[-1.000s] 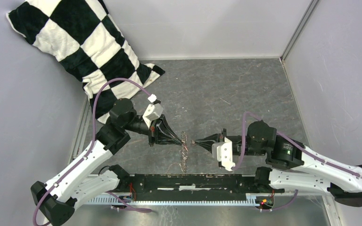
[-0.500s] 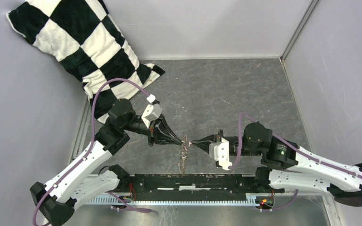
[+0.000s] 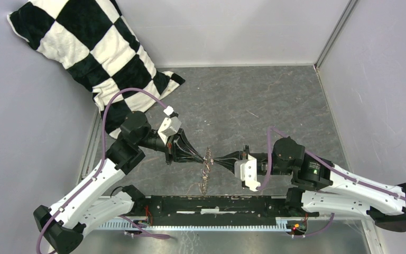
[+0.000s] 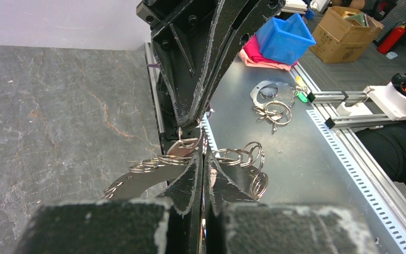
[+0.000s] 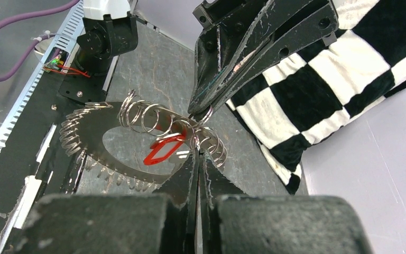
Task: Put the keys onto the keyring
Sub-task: Insert the key onto the keyring.
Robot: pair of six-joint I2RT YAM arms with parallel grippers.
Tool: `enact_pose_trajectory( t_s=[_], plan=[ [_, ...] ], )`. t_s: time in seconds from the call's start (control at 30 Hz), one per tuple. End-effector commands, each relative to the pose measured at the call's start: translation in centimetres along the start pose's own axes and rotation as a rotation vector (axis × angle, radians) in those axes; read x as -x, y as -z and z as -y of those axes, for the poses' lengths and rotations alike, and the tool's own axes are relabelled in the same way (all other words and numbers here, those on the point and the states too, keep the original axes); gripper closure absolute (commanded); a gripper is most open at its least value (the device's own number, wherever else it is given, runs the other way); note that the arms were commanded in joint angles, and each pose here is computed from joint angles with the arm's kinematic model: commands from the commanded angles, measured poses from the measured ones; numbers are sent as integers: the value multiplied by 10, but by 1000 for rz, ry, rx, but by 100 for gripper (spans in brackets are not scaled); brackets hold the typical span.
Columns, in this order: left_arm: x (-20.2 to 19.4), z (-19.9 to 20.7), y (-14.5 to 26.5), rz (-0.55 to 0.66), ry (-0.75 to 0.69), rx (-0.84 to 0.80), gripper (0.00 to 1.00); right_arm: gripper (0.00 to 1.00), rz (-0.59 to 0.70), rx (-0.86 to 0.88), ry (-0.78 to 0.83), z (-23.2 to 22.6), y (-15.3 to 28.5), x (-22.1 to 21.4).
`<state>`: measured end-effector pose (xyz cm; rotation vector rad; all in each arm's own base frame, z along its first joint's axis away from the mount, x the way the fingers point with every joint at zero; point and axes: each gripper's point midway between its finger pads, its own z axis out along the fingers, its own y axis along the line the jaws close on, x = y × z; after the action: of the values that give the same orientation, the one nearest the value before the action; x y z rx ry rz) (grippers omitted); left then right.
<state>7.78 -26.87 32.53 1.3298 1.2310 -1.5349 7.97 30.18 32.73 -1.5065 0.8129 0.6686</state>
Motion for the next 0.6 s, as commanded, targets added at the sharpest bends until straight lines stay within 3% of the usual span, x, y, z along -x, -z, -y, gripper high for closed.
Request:
enact_pose_trajectory(
  t_s=[0.0, 0.57],
  plan=[
    [28, 6, 2, 45, -131, 7, 98, 100, 46, -7, 3, 3, -2, 12],
    [27, 3, 3, 45, -139, 28, 98, 100, 99, -34, 7, 12, -2, 27]
  ],
)
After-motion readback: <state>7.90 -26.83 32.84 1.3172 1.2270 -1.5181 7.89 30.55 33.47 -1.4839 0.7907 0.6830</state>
